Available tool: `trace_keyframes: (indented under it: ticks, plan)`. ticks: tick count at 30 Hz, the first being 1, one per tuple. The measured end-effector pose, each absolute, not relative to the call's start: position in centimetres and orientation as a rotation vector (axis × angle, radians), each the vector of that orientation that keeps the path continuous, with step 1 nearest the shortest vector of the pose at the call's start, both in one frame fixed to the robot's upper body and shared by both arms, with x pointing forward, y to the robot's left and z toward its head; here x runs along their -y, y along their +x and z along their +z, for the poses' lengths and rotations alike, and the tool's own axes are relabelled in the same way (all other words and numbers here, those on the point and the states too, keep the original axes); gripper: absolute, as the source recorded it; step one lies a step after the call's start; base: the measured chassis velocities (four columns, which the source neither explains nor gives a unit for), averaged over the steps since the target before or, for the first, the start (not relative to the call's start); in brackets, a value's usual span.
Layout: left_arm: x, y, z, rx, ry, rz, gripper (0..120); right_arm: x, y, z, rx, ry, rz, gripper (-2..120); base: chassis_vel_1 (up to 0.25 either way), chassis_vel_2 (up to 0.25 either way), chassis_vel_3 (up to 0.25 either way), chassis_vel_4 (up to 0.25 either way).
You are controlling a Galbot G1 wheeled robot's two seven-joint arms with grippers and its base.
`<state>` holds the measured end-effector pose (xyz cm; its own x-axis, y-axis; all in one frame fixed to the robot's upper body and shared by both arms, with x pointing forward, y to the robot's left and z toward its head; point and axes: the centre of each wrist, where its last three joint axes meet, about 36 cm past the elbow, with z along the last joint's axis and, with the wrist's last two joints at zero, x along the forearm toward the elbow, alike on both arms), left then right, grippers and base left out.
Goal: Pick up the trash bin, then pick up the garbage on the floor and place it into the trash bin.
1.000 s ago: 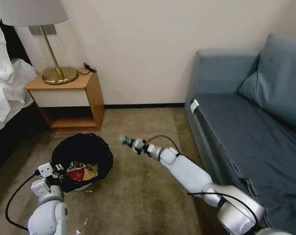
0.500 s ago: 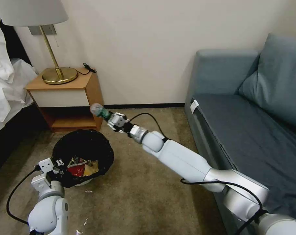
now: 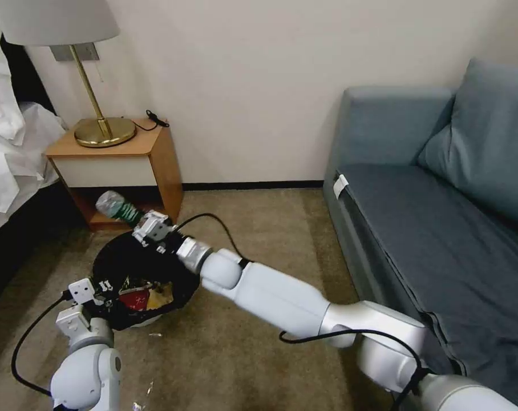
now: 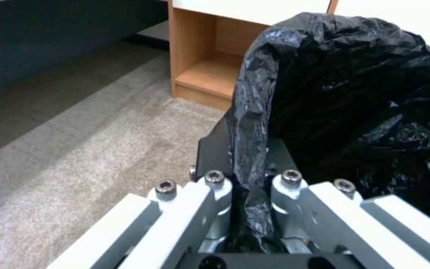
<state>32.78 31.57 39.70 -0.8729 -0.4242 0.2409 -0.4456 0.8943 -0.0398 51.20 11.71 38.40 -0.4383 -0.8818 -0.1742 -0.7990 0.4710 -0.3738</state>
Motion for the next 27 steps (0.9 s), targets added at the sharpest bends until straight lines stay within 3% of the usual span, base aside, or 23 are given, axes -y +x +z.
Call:
trace_keyframes:
  ticks: [10,16,21,27]
  plan:
    - [-31.5,32.6,39.6,2.833,0.663,0.133,4,-11.8,48.5,34.9,-2.379,-1.476,-0.378,22,0.0,0.0,0.0,0.0]
    - [-31.5,32.6,39.6,2.834,0.659,0.135,4,-11.3,48.2,33.9,-2.369,-1.487,-0.422,39,0.0,0.0,0.0,0.0]
    - [-31.4,32.6,39.5,2.831,0.658,0.132,4,-11.3,48.2,33.8,-2.373,-1.486,-0.421,64,0.0,0.0,0.0,0.0]
    - [-31.4,32.6,39.6,2.836,0.659,0.132,4,-11.2,48.2,33.9,-2.37,-1.491,-0.417,79,0.0,0.0,0.0,0.0]
